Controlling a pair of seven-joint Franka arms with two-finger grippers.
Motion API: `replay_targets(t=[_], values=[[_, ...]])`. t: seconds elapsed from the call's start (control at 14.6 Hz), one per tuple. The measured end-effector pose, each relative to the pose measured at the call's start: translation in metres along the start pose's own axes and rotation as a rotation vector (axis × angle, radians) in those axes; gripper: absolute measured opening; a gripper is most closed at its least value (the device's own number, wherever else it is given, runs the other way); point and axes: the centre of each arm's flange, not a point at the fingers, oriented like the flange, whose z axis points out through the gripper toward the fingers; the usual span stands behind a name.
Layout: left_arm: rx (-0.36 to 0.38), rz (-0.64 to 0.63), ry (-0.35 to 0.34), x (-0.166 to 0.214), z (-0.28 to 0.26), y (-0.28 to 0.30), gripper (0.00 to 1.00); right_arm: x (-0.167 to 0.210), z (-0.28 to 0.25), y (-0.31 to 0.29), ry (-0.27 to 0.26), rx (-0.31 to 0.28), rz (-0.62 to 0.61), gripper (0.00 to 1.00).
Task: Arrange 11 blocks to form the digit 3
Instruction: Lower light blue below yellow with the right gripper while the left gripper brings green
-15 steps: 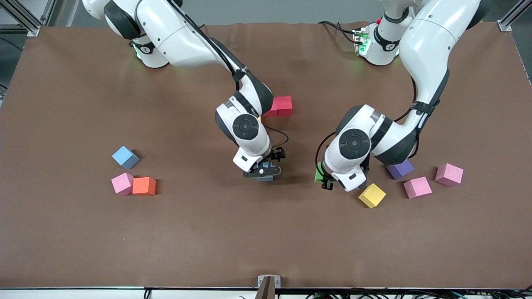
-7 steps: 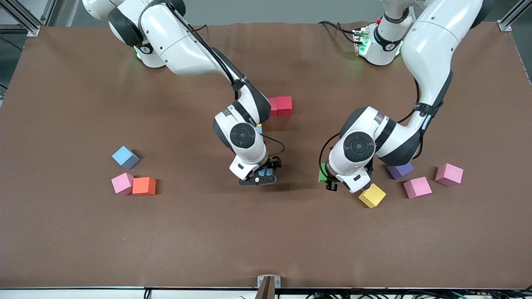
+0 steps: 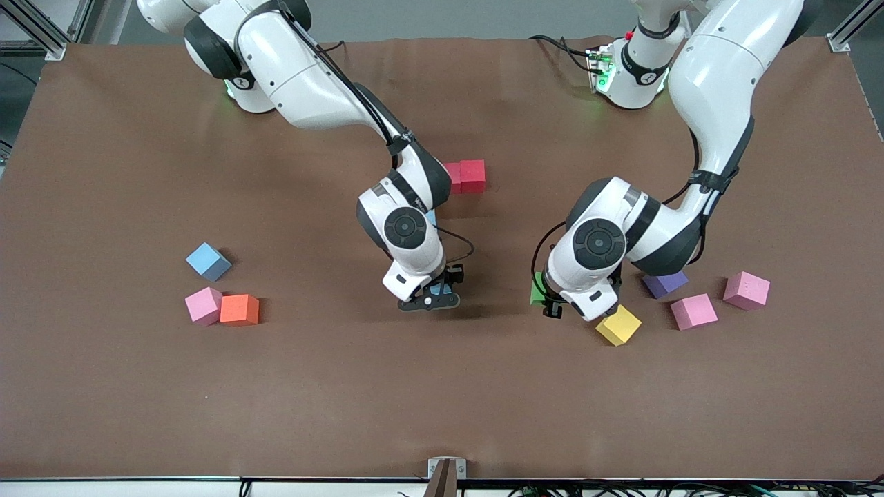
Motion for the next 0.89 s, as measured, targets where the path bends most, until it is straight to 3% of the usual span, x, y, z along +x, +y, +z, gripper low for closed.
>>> replay_targets(t=[0.41,0.89], values=[[0.003,-0.001,0.0,-0.005,0.001,-0.002,0.57,-0.002,0.0,0.004,-0.019,-0.015,-0.031,0.53],[0.031,-0.028,-0.001,-0.024,0.02,-0.018,0.57,-0.028,-0.001,0.009,-0.107,-0.067,-0.049,0.53]])
